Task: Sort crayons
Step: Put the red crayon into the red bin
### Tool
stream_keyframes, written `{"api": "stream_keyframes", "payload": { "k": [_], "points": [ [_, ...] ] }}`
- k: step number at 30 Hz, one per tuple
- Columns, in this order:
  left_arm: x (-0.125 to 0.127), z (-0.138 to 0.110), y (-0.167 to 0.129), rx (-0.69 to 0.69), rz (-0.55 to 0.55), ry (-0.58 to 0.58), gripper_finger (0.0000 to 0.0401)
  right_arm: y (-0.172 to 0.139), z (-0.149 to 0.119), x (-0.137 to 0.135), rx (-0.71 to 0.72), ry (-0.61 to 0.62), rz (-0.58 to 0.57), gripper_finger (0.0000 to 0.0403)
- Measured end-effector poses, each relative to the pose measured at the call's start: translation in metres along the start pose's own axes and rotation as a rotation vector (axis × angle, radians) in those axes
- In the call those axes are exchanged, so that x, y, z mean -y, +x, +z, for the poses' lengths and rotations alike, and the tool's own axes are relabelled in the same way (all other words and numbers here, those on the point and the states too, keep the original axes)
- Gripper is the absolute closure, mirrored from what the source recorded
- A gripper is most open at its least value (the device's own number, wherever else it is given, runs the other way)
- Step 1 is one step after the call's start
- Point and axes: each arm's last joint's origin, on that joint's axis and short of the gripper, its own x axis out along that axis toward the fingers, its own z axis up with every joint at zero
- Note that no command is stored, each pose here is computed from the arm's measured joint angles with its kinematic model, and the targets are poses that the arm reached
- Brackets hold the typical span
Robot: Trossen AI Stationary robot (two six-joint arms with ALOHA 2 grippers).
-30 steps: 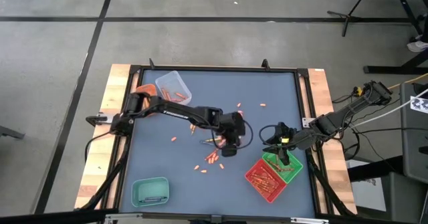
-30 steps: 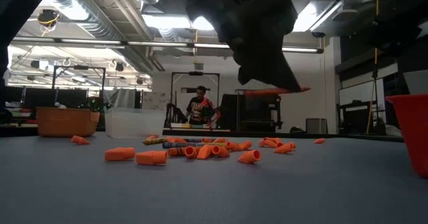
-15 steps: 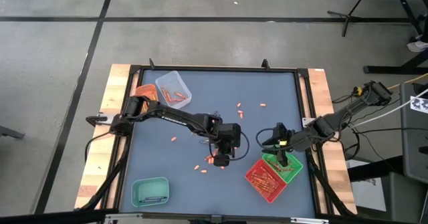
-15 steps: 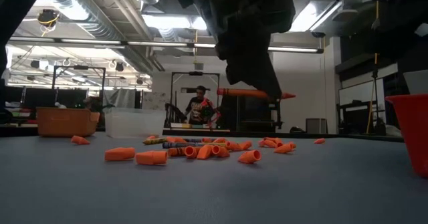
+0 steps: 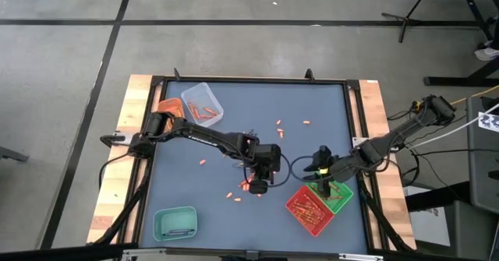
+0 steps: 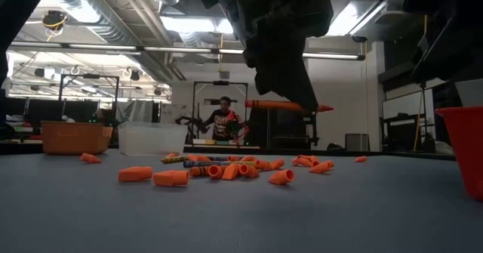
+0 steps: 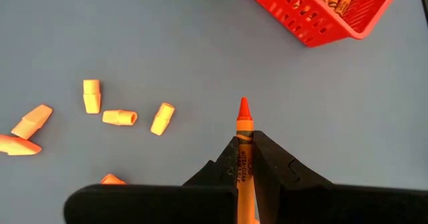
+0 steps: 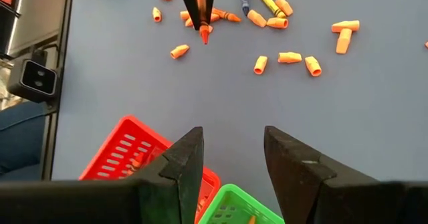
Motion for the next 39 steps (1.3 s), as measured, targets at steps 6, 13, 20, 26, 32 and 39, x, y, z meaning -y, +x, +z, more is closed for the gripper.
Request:
{"api": "stream_keyframes", "payload": {
  "k": [6,13,20,26,32,39],
  "points": [
    [0.0000,0.0000,0.0000,0.000,0.000,0.000,0.0394,0.0013,-0.0005,-0.0001,-0.004,-0.002,-0.004,0.0248],
    [0.0000,0.0000,0.0000,0.000,0.001,0.000,0.0394,0.0012,-0.0005,-0.0001,-0.004,-0.002,-0.004,0.0248],
    [-0.0002,0.0001,0.0000,0.001,0.001,-0.001,0.0394,0.0012,-0.0005,-0.0001,-0.004,-0.002,-0.004,0.0248],
    [-0.0004,0.0001,-0.0001,0.001,0.002,-0.001,0.0394,0.0011,-0.0004,-0.0001,-0.004,-0.002,-0.004,0.0248],
    [-0.0007,0.0001,-0.0001,0.000,0.002,-0.001,0.0394,0.0012,-0.0005,-0.0001,-0.004,-0.002,-0.004,0.0248],
    [-0.0037,0.0001,-0.0006,-0.001,0.007,-0.007,0.0394,0.0012,-0.0005,-0.0001,-0.004,-0.002,-0.004,0.0249]
  ]
}}
